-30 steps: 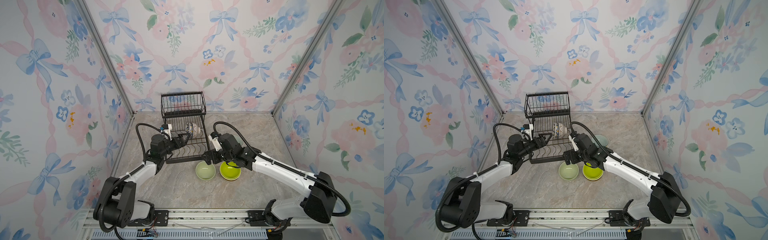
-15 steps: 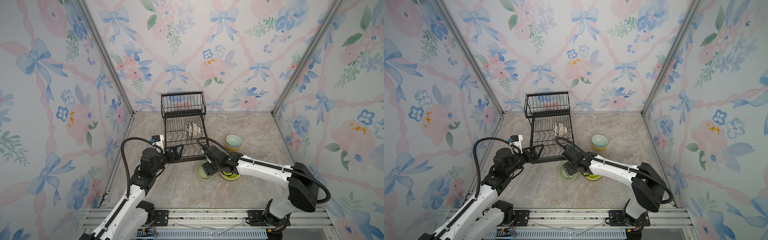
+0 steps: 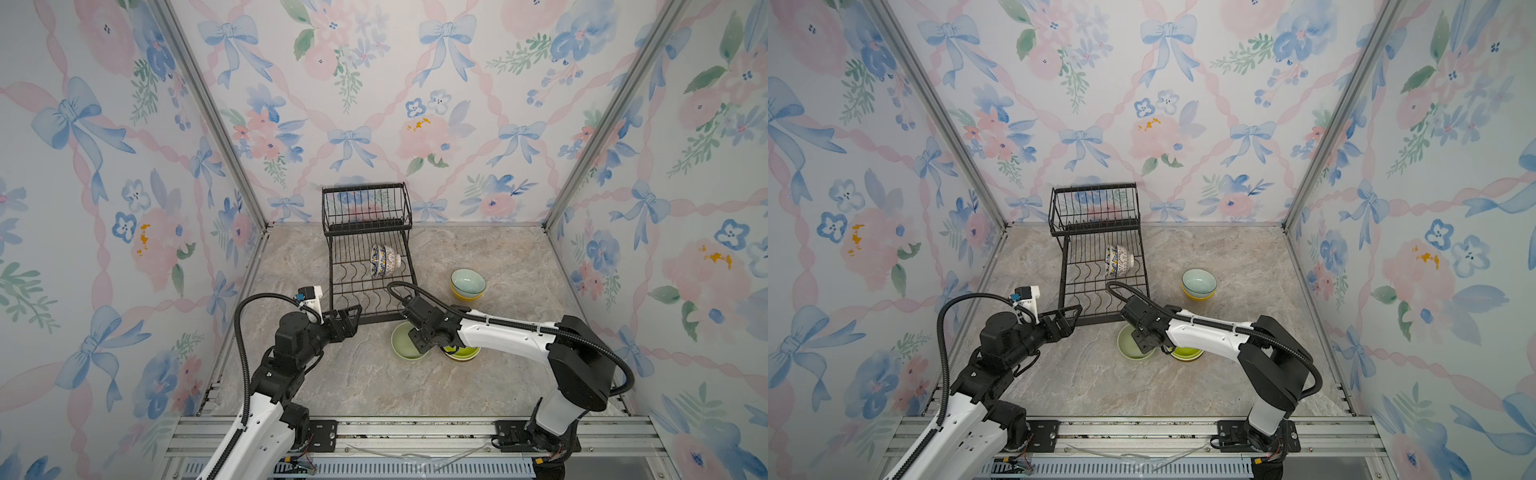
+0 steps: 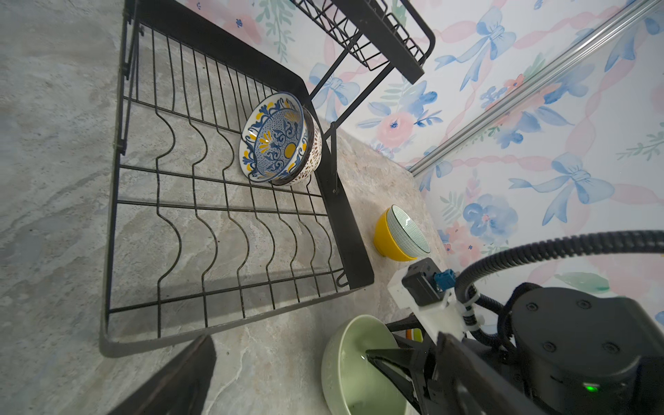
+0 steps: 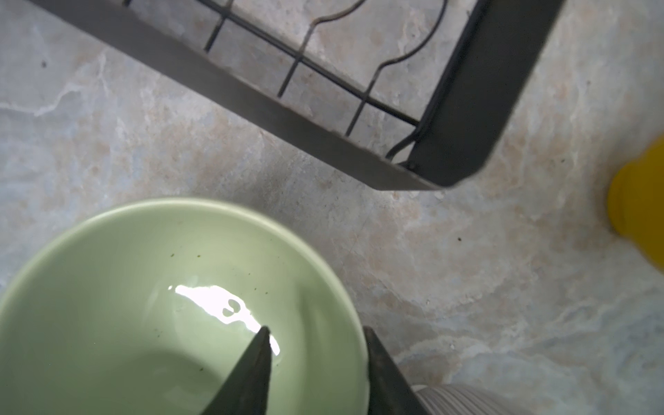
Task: Load bowls into a dish rack
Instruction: Pick up the bowl from the center of the table.
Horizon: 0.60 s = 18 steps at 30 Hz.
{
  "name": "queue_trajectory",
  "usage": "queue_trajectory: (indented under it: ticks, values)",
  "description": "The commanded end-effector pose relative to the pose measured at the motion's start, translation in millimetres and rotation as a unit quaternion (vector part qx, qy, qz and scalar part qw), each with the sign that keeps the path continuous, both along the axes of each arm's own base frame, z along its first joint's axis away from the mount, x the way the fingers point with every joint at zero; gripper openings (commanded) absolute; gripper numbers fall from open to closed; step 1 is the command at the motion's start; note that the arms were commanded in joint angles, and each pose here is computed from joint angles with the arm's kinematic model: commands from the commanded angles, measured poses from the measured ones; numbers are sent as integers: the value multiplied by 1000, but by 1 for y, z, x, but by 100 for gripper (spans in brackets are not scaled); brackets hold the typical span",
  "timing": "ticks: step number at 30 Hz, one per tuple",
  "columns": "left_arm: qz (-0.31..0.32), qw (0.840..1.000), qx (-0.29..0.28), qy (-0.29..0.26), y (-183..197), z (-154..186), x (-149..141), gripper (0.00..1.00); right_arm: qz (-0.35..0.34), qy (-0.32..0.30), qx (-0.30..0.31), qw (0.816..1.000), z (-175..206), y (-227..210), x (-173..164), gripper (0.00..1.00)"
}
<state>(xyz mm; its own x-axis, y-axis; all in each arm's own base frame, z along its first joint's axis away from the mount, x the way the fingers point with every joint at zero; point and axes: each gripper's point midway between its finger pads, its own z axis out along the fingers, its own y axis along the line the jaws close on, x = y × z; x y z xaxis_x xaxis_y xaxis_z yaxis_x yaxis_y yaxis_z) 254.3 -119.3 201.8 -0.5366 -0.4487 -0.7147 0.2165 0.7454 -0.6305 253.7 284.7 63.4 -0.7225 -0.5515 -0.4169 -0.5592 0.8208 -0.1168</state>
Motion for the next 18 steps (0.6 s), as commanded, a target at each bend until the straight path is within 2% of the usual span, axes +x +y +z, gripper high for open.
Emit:
queue_trajectory:
  ticks: [1,8,13,18]
  values:
    - [1,1000,15,0,3,-2,-3,98,-6,3,13,1000,7,5,4,30]
    - [9,1000,23,10,6,-5,-4,98,11,14,32,999,14,23,0,22]
    - [20,999,26,3,10,-1,-4,98,25,30,77,996,22,49,-4,15]
    - [20,999,30,5,10,3,-3,98,31,49,92,994,17,68,-2,11]
